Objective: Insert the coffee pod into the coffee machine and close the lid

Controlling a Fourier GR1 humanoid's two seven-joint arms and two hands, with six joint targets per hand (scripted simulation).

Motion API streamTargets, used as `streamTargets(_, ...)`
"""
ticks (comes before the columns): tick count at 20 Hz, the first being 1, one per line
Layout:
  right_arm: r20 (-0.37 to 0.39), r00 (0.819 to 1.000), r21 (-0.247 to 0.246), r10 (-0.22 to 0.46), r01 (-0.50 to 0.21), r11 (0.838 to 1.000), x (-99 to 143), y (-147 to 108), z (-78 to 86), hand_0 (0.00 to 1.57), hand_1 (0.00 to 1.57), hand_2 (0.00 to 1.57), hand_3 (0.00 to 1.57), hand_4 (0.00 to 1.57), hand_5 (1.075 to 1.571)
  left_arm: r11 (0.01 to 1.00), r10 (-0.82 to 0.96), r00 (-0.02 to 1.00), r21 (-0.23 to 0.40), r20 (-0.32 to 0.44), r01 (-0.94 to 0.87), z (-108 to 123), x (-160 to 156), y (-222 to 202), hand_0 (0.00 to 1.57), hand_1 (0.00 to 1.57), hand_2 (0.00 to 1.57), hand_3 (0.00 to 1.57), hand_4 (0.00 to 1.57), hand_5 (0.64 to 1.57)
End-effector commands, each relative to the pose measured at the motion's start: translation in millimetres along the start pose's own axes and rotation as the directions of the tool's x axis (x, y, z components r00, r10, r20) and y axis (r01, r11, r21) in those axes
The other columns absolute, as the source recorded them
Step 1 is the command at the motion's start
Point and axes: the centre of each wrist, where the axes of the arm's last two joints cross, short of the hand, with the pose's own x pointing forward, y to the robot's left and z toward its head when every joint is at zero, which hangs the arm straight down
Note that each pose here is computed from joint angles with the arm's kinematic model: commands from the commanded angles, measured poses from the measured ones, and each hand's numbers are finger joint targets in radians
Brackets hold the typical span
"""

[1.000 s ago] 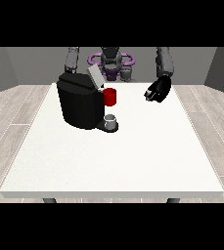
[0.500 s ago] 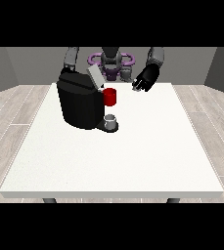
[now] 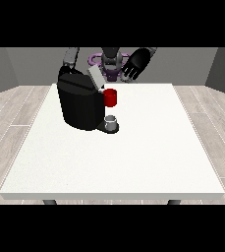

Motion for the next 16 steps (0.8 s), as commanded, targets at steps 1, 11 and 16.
streamTargets(1,0.076,0.997,0.015,0.002,-0.003,1.0,20.3,7.8,-0.7,0.0,0.0,0.0,0.0,0.0,1.571,0.994,0.049,0.999,0.095,-0.024,-0.047,8.2,2.8,46.3,1.2,1.2,1.24,1.26,0.49,1.571)
streamTargets(11,0.153,0.988,0.004,-0.019,0.019,1.0,60.7,5.3,-13.6,0.0,0.0,0.0,0.0,0.27,1.571,0.984,-0.01,1.0,0.18,-0.027,0.014,17.6,14.7,89.4,1.22,1.22,1.29,1.24,0.48,1.571)
streamTargets(16,0.192,0.981,-0.042,-0.007,0.015,0.999,80.4,-26.2,-38.3,0.0,0.0,0.0,0.0,0.0,1.571,0.983,-0.039,0.999,0.182,0.03,0.033,8.2,45.1,91.9,1.26,1.26,1.3,1.24,0.49,1.571)
